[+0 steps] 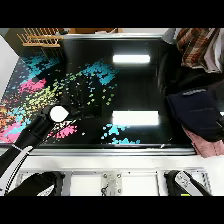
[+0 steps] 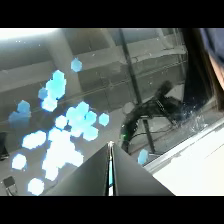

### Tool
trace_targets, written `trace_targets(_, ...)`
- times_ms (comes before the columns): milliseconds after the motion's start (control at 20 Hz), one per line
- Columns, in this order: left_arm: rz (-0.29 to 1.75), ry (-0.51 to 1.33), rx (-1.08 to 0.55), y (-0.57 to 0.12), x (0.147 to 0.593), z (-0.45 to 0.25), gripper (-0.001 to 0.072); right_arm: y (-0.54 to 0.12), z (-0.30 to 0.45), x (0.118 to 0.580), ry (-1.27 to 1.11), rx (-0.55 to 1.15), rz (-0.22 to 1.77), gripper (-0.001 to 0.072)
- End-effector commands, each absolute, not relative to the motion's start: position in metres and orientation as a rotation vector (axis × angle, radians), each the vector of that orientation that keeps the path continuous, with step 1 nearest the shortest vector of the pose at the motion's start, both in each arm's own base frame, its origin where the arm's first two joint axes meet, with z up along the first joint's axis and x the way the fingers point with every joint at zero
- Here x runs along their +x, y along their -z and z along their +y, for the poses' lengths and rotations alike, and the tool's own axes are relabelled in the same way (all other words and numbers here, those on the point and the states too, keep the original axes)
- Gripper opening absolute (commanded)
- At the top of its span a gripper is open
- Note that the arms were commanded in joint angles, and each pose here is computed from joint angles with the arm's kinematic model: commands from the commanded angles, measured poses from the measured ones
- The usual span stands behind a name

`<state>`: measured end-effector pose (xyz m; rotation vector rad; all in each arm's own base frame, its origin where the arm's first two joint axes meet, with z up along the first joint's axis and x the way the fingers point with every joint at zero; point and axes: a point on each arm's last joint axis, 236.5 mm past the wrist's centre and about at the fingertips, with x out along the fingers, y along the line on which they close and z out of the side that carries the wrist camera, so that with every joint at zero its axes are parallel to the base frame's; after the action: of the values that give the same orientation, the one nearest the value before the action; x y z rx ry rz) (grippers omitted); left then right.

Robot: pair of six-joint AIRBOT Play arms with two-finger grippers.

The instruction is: Fold the clothes and pants, and hang the long-sleeved shirts on hangers.

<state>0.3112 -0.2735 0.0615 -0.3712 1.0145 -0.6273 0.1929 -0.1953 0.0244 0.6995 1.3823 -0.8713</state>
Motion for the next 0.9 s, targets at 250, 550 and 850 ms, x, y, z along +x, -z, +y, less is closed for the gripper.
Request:
trace_targets(250, 1.037, 0.633, -0.363, -0.059, 0.306, -0.273, 0.0007, -0.063, -0.193, 0.216, 0.765, 0.599, 1.175, 0.0687)
trace_targets(550, 1.035, 0.632, -0.364, -0.059, 0.307, -0.273, 0.0007, -0.147, -0.036, 0.312, 0.093, 0.564, 0.852, 0.0687)
trace_targets(850, 1.034, 0.631, -0.363, -0.059, 0.307, -0.273, 0.0007, -0.139, 0.076, 0.315, -0.270, 0.328, 0.939, 0.0117)
